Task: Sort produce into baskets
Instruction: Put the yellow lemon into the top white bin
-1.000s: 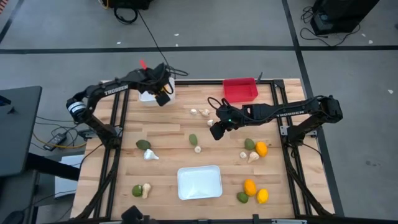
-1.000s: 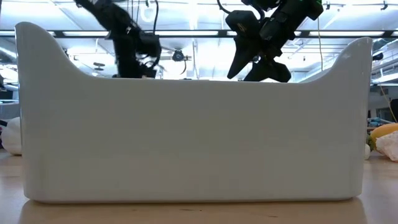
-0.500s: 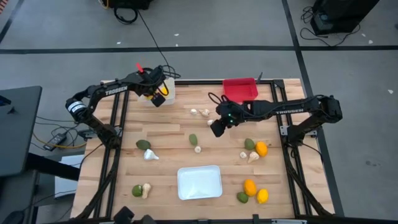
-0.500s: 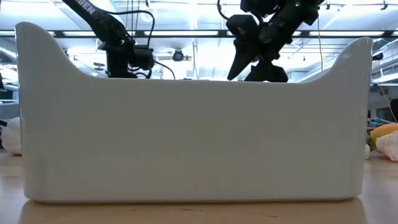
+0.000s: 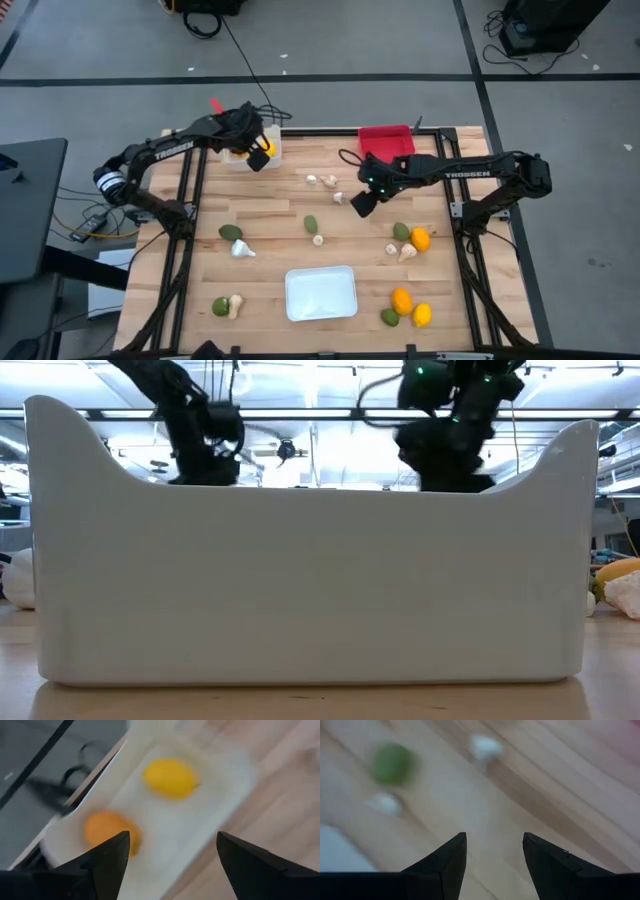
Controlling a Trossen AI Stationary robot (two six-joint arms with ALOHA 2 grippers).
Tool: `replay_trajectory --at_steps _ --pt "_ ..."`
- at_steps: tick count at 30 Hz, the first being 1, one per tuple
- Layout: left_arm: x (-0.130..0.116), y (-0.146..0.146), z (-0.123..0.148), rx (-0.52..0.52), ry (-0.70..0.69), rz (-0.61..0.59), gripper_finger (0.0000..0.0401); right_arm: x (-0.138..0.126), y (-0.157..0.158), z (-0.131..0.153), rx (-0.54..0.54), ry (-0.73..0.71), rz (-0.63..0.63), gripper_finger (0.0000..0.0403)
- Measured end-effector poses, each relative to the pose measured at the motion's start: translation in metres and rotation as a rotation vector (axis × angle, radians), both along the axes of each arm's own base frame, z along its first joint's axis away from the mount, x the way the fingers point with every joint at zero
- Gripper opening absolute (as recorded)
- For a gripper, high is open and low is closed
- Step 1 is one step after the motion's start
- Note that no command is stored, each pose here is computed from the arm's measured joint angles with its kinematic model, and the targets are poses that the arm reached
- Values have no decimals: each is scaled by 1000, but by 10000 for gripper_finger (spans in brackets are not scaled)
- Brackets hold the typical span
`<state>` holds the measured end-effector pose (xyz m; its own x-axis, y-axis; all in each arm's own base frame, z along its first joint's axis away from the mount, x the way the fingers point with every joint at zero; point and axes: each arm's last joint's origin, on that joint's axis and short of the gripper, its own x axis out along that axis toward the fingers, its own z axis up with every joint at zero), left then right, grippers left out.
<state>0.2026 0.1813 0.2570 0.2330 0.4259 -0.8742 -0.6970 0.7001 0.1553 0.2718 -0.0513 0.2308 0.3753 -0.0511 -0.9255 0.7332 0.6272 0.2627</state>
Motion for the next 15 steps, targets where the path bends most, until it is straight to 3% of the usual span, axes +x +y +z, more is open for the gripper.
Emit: replay_trajectory --at_steps 6,15 --pt "24 -21 18 -44 -283 -160 303 -21 3 -6 14 228 4 206" --pt "70 -73 25 0 -413 -369 302 -31 20 -7 39 352 141 208"
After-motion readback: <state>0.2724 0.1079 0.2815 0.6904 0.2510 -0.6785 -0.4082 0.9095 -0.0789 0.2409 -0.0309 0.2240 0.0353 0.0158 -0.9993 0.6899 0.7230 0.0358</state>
